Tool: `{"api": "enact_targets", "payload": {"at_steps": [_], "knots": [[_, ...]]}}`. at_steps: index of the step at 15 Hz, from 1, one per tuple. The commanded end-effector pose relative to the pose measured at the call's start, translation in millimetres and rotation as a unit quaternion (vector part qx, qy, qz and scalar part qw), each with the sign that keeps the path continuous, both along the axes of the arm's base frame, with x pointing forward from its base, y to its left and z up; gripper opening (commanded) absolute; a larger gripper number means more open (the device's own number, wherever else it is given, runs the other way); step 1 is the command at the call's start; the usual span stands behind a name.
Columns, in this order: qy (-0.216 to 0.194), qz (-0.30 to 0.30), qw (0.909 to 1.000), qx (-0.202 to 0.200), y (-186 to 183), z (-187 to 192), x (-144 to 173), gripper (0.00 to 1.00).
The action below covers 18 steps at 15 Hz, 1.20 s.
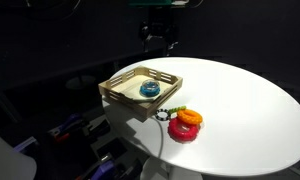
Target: Put the clear ring on the blue ring
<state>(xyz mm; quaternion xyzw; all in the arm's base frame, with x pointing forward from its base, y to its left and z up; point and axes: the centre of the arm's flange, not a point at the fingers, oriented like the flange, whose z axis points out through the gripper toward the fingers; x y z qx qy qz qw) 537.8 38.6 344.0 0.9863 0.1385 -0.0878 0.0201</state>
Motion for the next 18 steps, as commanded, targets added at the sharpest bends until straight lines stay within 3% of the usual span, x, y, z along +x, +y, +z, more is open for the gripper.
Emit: {"api": "enact_targets", "payload": {"at_steps": [1, 12, 18], "knots": [[0.0, -0.013, 0.9999, 0.001, -11.6, 41.3, -11.5, 1.0], [-0.071, -0.072, 0.9949, 0.0, -38.4, 132.4, -30.9, 1.0], [-0.079, -0.059, 0.9951, -0.003, -35.8, 129.0, -29.6, 1.0]]}}
